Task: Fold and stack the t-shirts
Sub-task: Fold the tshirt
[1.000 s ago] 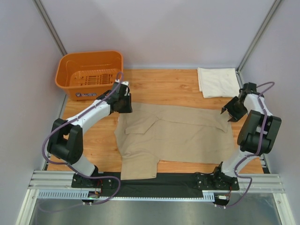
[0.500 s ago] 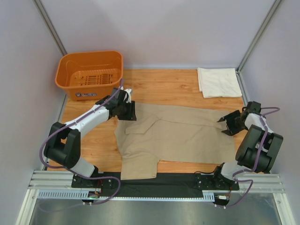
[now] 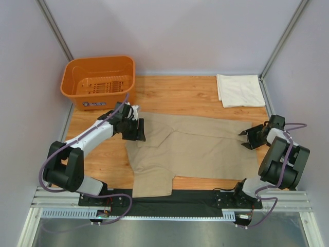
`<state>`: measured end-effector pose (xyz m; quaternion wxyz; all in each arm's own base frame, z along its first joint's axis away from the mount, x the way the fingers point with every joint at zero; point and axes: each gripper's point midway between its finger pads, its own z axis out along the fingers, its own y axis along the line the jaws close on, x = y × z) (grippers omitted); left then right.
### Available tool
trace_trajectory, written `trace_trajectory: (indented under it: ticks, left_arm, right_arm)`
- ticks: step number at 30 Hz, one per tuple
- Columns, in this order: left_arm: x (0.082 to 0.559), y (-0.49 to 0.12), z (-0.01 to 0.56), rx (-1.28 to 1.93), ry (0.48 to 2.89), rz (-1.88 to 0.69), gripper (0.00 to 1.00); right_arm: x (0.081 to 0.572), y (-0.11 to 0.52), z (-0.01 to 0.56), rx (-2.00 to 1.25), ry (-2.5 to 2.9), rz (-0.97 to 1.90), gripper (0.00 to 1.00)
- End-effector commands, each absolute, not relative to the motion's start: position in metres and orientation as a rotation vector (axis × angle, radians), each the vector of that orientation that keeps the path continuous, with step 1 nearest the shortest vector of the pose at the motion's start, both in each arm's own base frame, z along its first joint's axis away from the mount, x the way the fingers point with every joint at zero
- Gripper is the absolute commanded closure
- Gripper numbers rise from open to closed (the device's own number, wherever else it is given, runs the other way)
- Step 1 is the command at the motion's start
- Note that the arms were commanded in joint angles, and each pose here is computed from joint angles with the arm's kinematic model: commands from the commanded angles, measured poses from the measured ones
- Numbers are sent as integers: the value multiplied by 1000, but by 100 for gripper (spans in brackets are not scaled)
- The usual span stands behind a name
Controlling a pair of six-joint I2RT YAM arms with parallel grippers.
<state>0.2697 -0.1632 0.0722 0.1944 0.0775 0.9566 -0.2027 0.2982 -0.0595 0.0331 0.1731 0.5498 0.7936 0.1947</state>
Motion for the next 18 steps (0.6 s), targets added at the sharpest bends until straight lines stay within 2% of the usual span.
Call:
trace_trajectory:
  ticks: [1, 8, 12, 18]
  left_arm:
    - [267, -169, 81, 269, 2658, -649, 31]
    - [269, -170, 72, 249, 2660, -694, 31]
    - [274, -180, 64, 224, 2686, -770, 37]
    - [280, -167, 55, 179, 2737, -641, 37]
  right_arm:
    - [311, -74, 37, 1549, 2204, 516, 48]
    - [309, -81, 34, 1557, 2209, 494, 50]
    - [308, -84, 34, 1560, 2210, 493, 53]
    - [312, -84, 33, 1552, 2215, 516, 55]
